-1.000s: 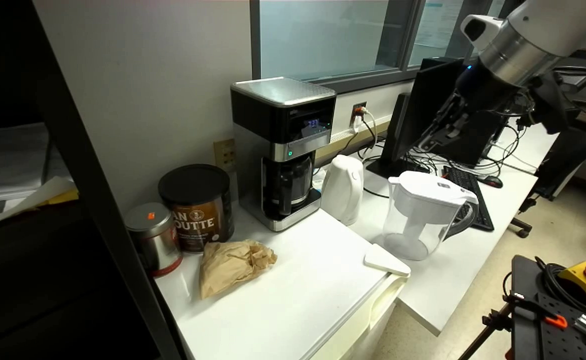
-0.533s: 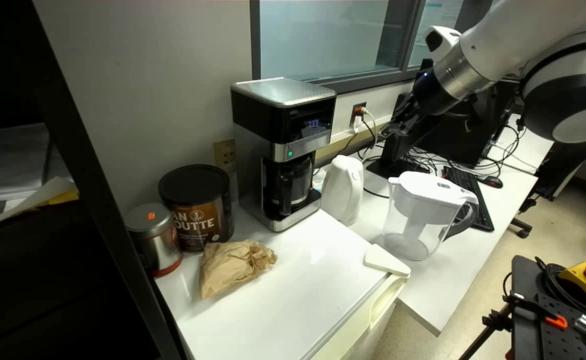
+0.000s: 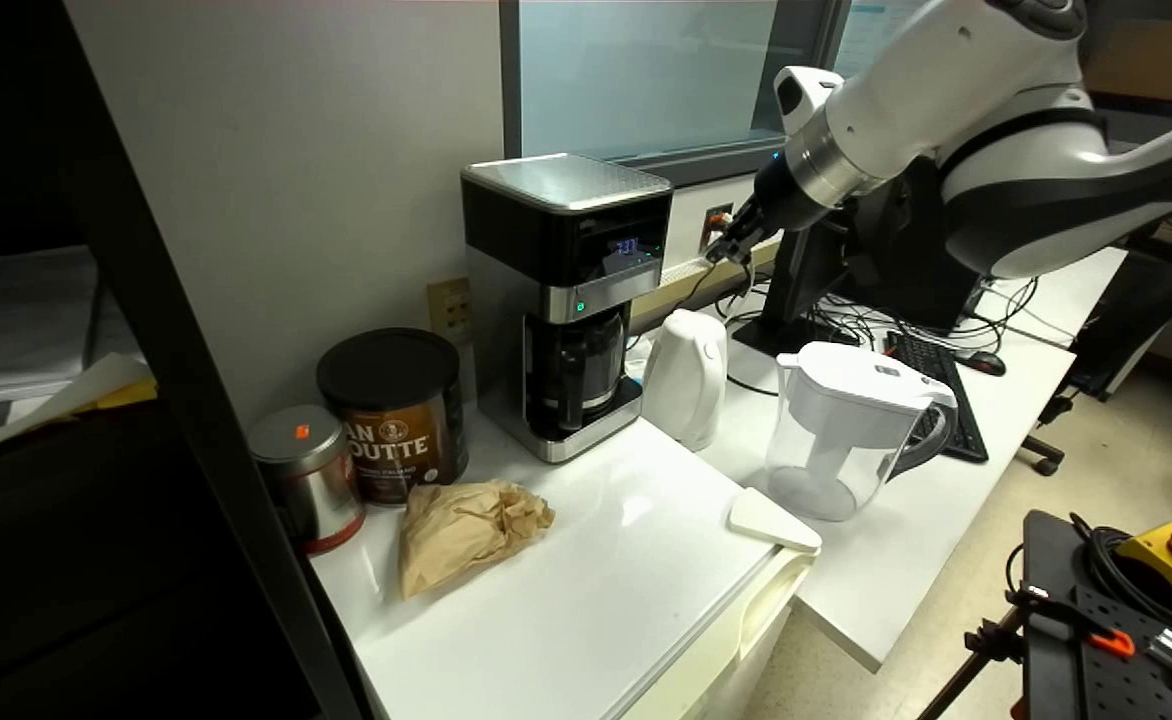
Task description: Press a button on the coffeemaker.
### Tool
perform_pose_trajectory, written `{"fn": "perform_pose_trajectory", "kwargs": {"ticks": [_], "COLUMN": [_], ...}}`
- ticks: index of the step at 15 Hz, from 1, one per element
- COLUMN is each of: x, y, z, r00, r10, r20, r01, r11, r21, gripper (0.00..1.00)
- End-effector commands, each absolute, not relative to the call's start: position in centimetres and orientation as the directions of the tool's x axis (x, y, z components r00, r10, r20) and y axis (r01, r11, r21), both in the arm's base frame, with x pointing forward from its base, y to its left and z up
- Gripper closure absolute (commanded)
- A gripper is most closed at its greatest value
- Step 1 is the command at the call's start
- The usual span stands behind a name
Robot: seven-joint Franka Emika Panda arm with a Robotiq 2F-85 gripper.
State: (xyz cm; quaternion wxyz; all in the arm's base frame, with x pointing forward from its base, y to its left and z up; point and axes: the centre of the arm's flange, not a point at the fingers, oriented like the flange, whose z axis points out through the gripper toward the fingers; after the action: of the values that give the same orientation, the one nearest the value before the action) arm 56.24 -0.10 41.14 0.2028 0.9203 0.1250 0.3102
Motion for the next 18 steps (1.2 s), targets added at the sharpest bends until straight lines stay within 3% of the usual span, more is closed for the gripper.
{"fn": "perform_pose_trajectory", "kwargs": {"ticks": [1,12,18], "x": [59.6,63.6,62.4], "y": [0.9,1.0,1.4], "z": [39.2,37.4,37.5], "r00": [0.778,0.778,0.779], "r10": [0.339,0.307,0.317], "r20": [0.529,0.549,0.541], "r01": [0.087,0.055,0.058], "r11": [-0.892,-0.903,-0.896], "r21": [0.444,0.427,0.441], "gripper": [0.98,0.98,0.98]}}
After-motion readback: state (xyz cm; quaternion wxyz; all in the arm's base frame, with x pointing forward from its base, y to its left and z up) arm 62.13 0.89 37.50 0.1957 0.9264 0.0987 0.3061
